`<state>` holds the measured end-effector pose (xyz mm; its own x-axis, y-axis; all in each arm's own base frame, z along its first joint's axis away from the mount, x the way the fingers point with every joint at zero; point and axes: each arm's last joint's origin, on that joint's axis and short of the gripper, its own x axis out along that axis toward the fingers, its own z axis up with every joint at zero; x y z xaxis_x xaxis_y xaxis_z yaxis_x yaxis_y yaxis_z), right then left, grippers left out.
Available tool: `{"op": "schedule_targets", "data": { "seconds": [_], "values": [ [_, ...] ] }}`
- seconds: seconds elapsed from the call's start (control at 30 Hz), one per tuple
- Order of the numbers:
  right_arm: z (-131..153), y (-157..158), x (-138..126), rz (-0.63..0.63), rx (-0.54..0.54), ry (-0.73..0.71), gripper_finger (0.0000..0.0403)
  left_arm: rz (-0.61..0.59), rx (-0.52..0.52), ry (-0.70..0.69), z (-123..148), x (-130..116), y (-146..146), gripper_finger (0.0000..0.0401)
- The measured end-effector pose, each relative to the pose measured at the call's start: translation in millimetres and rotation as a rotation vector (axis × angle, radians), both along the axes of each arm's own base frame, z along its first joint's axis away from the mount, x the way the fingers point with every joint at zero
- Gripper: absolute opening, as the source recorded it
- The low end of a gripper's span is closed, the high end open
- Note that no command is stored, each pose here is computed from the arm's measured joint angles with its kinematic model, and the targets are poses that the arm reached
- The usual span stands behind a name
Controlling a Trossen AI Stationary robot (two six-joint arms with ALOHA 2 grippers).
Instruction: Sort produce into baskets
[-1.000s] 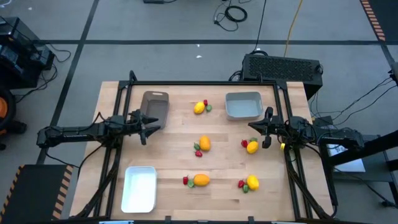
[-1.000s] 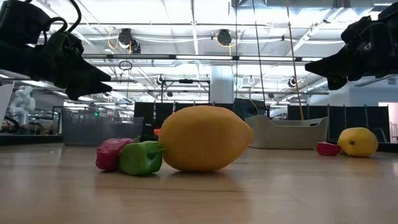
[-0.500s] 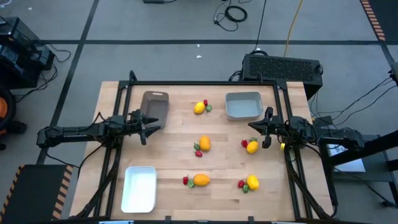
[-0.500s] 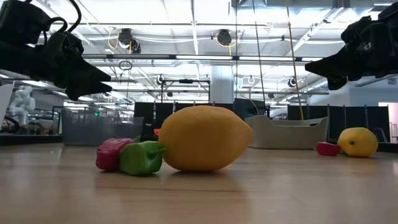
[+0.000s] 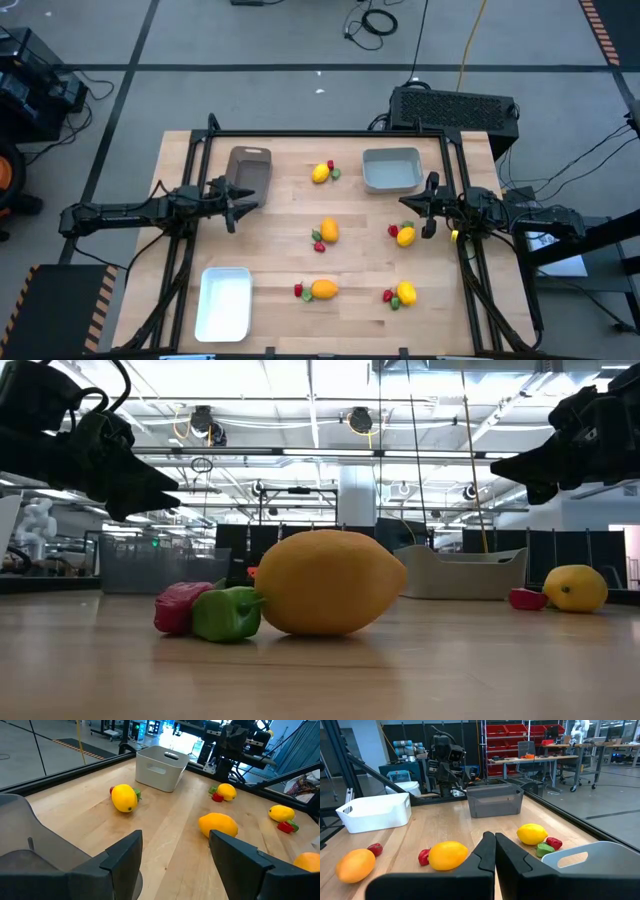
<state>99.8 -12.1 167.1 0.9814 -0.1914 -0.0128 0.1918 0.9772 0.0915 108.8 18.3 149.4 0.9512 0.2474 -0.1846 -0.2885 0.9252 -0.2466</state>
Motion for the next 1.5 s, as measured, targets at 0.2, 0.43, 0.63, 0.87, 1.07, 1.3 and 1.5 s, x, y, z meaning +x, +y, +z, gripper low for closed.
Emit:
{"op": "schedule_targets", "data": {
  "seconds": [0.2,0.43,0.63,0.87,1.07,1.3,1.5],
  "values": [
    [-0.1,0.0,0.0,0.0,0.0,0.0,0.0,0.0,0.0,0.0,0.1,0.0,0.0,0.0237],
    [0.1,0.0,0.0,0.0,0.0,0.0,0.0,0.001,-0.004,-0.003,0.1,0.0,0.0,0.0237],
    [0.0,0.0,0.0,-0.001,0.04,-0.008,0.0,0.004,-0.025,-0.019,1.2,0.2,0.0,0.0237],
    [0.6,-0.1,0.1,-0.005,0.078,-0.025,0.0,0.007,-0.05,-0.083,6.6,1.0,0.1,0.0237],
    [2.3,-0.1,0.0,-0.005,0.075,-0.043,0.0,0.012,-0.037,-0.149,13.1,1.5,0.3,0.0237],
    [15.9,-0.2,-1.2,-0.01,0.019,-0.175,0.0,0.014,-0.072,-0.221,22.3,2.1,0.4,0.0237],
    [31.9,0.0,-3.8,-0.02,-0.071,-0.327,0.0001,0.002,-0.029,-0.23,52.3,8.2,1.0,0.0237]
  ]
}}
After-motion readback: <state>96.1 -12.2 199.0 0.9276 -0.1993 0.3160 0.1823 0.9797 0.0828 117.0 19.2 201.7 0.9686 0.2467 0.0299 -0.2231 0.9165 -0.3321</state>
